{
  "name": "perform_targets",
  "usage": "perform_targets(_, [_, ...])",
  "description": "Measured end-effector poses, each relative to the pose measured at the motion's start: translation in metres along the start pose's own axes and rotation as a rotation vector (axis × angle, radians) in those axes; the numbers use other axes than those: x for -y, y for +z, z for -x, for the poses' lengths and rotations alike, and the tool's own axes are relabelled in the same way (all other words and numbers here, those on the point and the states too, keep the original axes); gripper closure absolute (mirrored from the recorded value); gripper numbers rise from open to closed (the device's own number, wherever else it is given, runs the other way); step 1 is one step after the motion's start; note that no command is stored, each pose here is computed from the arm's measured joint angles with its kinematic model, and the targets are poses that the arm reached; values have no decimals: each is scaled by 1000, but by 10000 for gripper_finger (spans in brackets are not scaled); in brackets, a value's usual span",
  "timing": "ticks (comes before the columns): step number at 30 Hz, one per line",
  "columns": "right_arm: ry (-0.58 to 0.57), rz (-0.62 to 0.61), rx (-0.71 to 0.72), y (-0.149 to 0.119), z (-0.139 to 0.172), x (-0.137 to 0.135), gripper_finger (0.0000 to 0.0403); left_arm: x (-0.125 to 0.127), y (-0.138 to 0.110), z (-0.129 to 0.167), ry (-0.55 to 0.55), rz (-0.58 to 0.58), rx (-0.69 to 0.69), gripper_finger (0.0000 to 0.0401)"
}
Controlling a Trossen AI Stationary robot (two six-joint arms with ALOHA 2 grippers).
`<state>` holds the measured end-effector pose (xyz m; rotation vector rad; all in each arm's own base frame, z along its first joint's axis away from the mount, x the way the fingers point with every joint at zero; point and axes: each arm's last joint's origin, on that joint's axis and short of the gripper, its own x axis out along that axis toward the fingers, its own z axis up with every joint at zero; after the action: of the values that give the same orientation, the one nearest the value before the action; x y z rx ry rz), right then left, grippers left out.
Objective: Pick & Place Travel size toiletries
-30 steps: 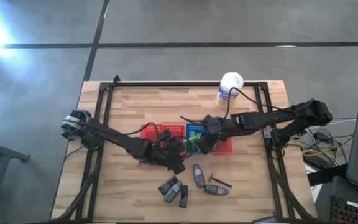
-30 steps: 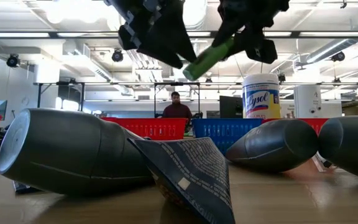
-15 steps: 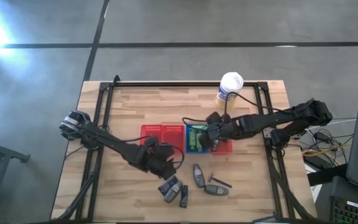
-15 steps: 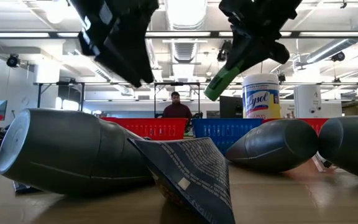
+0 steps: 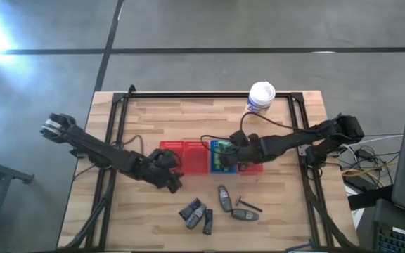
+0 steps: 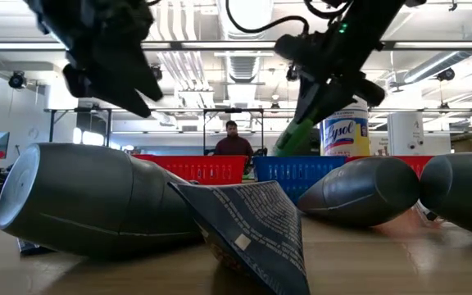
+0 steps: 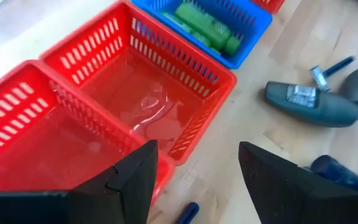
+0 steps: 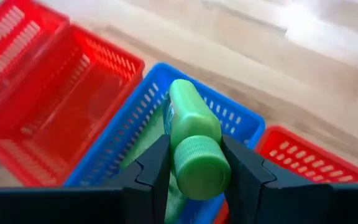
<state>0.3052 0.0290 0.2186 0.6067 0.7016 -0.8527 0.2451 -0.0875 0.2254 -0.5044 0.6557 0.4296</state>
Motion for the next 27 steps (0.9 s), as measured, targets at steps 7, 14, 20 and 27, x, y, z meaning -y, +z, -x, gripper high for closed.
perform_targets(7, [-67,-39,28,-4,-13,-7,294,-34,-6,18,-34,36,51,172])
perform_targets(14, [-81,-107,-5,-9,-25,-16,293,-54,-7,25,-39,-21,78,172])
perform_targets(20, [-60,-161,-31,-7,-26,-25,277,-64,-1,27,-58,-60,75,172])
perform_targets(27, [-44,-132,-131,-10,-25,-25,226,-70,1,23,-39,-54,79,172])
